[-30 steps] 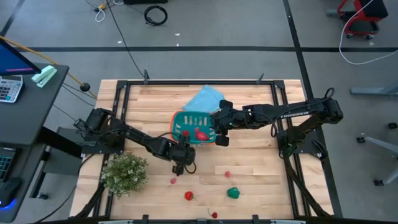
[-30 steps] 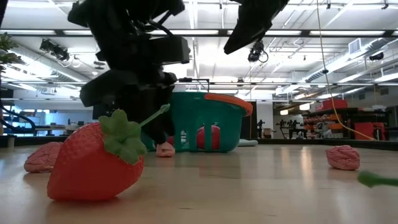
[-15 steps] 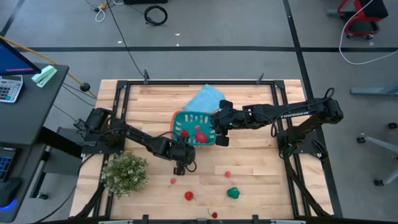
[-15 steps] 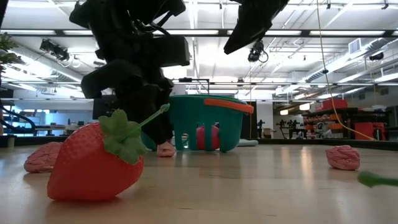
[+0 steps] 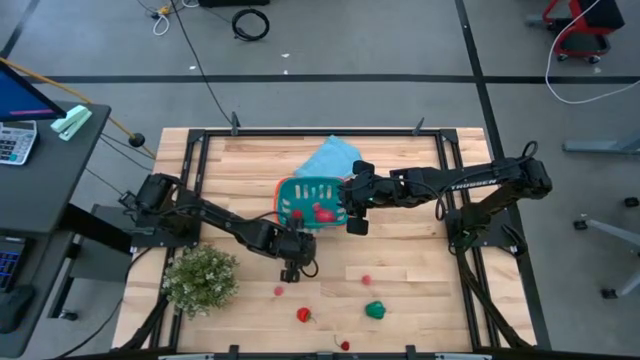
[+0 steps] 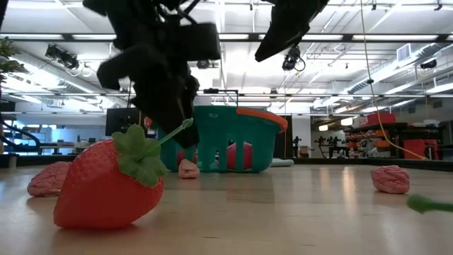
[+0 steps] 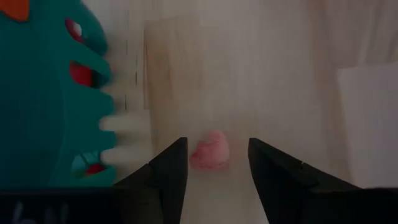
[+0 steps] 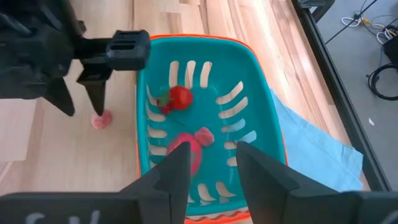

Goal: Pick and placing Produce into tupperware
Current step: Put the pink peach into the bin

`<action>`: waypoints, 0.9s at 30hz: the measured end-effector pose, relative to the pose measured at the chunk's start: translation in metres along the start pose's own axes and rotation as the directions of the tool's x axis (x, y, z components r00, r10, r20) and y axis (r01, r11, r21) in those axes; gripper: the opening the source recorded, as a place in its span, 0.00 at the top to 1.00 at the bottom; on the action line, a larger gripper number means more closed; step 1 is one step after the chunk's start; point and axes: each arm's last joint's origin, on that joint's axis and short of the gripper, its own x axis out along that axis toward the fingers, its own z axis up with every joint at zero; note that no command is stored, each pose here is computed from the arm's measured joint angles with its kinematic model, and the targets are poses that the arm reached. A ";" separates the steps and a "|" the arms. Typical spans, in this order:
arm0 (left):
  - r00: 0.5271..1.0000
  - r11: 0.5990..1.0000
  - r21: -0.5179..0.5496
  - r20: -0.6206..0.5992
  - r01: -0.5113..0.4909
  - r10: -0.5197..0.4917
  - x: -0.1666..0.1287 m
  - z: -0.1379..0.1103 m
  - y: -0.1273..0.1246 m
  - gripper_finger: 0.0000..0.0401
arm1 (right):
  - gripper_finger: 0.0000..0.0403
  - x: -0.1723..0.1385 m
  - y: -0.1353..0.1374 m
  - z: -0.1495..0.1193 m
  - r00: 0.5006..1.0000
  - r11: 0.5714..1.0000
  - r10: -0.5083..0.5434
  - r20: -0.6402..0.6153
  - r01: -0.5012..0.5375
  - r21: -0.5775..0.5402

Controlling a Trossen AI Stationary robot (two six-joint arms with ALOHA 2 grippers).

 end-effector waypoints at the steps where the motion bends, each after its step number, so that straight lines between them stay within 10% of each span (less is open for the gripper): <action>1: 1.000 1.000 -0.013 -0.009 0.001 -0.001 -0.003 0.002 -0.001 0.56 | 0.66 0.000 0.000 0.000 1.000 1.000 0.000 0.000 0.000 0.000; 16: 0.994 0.928 -0.363 -0.087 -0.090 0.062 0.011 -0.002 -0.030 0.61 | 0.67 0.000 0.000 0.000 1.000 1.000 0.000 -0.002 0.000 -0.024; 27: 0.984 0.914 -0.369 -0.117 -0.168 0.134 0.024 -0.008 -0.031 0.63 | 0.67 0.000 0.000 -0.001 1.000 1.000 0.000 -0.012 0.000 -0.019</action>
